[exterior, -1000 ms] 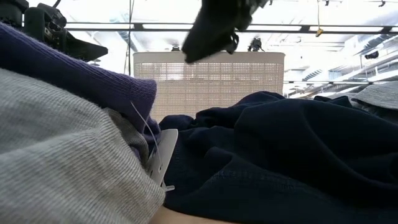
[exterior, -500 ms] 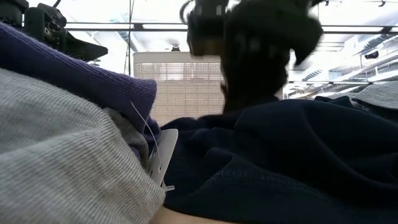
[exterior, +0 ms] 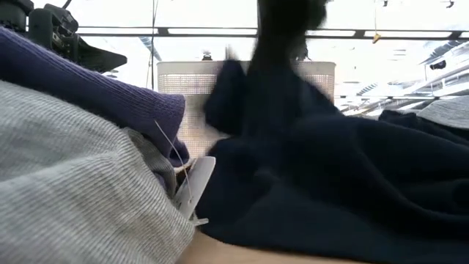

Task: Sort clothes
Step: Put the dark blue boxers into the laundry bin

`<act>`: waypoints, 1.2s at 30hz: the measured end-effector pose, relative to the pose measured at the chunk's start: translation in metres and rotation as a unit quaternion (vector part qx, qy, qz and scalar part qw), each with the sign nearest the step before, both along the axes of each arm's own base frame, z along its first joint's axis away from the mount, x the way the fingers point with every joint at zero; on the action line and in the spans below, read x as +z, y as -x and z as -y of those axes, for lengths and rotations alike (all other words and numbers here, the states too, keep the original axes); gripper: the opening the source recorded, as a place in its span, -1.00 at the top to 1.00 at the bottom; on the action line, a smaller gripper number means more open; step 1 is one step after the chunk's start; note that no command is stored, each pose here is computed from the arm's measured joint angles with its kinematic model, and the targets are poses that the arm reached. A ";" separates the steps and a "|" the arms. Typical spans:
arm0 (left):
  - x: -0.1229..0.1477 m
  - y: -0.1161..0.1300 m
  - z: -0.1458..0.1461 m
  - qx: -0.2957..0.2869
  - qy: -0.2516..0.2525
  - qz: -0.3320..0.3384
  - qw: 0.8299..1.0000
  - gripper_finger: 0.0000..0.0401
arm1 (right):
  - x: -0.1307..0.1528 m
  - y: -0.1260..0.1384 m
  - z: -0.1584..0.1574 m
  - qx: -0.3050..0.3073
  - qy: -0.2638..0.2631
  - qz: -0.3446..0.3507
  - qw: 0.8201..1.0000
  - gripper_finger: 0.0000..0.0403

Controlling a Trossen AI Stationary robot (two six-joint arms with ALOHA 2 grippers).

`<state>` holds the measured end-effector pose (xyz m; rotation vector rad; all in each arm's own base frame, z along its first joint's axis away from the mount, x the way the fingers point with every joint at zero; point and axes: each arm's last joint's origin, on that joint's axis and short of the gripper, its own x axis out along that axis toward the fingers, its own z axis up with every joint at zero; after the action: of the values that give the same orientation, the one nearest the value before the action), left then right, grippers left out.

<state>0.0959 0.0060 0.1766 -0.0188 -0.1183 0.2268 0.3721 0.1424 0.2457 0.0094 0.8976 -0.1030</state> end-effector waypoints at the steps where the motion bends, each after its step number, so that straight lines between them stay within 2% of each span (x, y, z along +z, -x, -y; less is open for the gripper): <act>1: 0.000 0.000 0.000 0.000 0.000 0.000 1.000 0.99 | 0.017 0.003 0.004 -0.001 0.009 0.022 1.000 0.97; 4: 0.000 0.000 0.000 0.000 0.000 0.000 1.000 0.99 | 0.061 0.012 0.017 0.006 0.026 0.076 0.997 0.98; 8: 0.000 0.000 0.000 0.000 0.000 0.000 1.000 0.99 | 0.134 0.030 0.040 -0.001 0.047 0.180 0.983 0.98; 12: 0.000 0.000 0.000 0.000 0.000 0.000 1.000 0.99 | 0.183 0.038 0.068 -0.009 0.080 0.238 0.968 0.98; 18: 0.000 0.000 0.000 0.000 0.000 0.000 1.000 0.99 | 0.266 0.060 0.124 -0.052 0.153 0.345 0.925 0.98; 24: 0.000 0.000 0.000 0.000 0.000 0.000 1.000 0.99 | 0.314 0.083 0.188 -0.120 0.212 0.437 0.866 0.98; 26: 0.000 0.000 0.000 0.000 0.000 0.001 1.000 0.99 | 0.319 0.089 0.208 -0.133 0.221 0.451 0.855 0.98; 29: 0.001 0.000 0.000 0.000 0.000 0.004 1.000 0.99 | 0.311 0.090 0.235 -0.141 0.210 0.436 0.864 0.98; 33: 0.003 0.000 0.000 0.000 0.000 0.017 1.000 0.99 | 0.279 0.084 0.261 -0.138 0.134 0.377 0.906 0.98; 36: 0.006 0.001 0.000 0.000 0.003 0.031 1.000 0.99 | 0.242 0.075 0.275 -0.135 0.088 0.312 0.936 0.94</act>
<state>0.0951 0.0060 0.1823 -0.0317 -0.1790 0.2257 0.2969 -0.1329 0.4882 -0.0025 0.2421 -0.4139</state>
